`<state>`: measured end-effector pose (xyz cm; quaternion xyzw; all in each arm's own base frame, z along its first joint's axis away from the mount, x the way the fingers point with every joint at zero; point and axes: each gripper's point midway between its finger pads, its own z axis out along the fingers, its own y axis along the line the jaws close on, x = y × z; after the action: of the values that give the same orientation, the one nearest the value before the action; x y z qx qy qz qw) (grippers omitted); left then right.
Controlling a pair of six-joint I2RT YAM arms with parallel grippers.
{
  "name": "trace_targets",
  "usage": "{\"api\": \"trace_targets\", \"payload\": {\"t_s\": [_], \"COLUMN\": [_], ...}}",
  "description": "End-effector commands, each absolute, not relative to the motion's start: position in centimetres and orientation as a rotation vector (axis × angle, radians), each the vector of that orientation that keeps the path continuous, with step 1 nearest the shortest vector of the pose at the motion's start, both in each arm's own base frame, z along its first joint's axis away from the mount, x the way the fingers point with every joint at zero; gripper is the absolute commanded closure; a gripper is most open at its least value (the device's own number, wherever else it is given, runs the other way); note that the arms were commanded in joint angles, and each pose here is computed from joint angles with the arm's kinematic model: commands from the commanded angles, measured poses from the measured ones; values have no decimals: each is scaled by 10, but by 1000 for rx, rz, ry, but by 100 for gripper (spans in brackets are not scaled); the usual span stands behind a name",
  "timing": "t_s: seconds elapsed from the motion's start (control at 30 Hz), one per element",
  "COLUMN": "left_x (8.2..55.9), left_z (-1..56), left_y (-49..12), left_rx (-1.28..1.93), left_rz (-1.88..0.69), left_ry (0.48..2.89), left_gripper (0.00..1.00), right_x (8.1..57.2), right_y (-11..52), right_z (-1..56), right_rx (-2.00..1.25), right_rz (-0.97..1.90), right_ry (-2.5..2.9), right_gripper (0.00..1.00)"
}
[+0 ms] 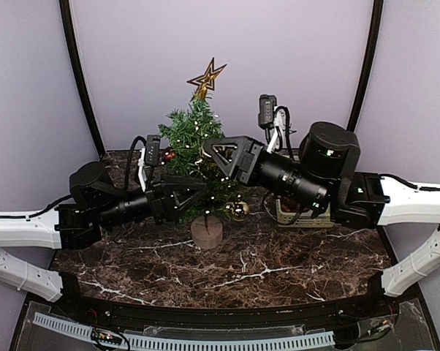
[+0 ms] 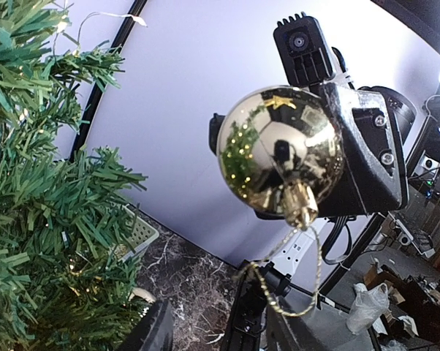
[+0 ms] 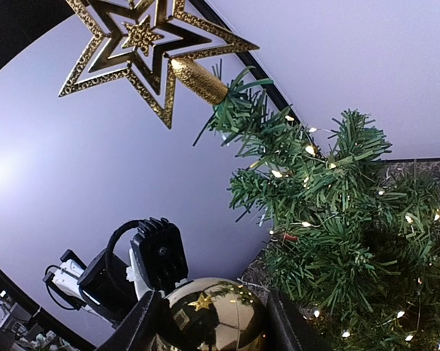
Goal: Decorate the small christmas tree
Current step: Place the ornament bell in the gap of branches.
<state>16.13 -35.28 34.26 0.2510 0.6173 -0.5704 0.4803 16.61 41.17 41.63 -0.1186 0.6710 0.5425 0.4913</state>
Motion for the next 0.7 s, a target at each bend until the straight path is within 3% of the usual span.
{"api": "trace_targets", "payload": {"t_s": [0.0, 0.67], "left_x": [162, 164], "left_z": [374, 399], "left_y": [-351, -358], "left_rx": [594, 599], "left_rz": [-1380, -1370], "left_ry": [1383, 1242], "left_gripper": [57, 63], "right_x": [158, 156], "right_y": [405, 401], "right_z": [437, 444], "right_rx": [-262, -244], "right_rz": [1392, 1435], "right_ry": [1566, 1544], "right_gripper": [65, 65]}}
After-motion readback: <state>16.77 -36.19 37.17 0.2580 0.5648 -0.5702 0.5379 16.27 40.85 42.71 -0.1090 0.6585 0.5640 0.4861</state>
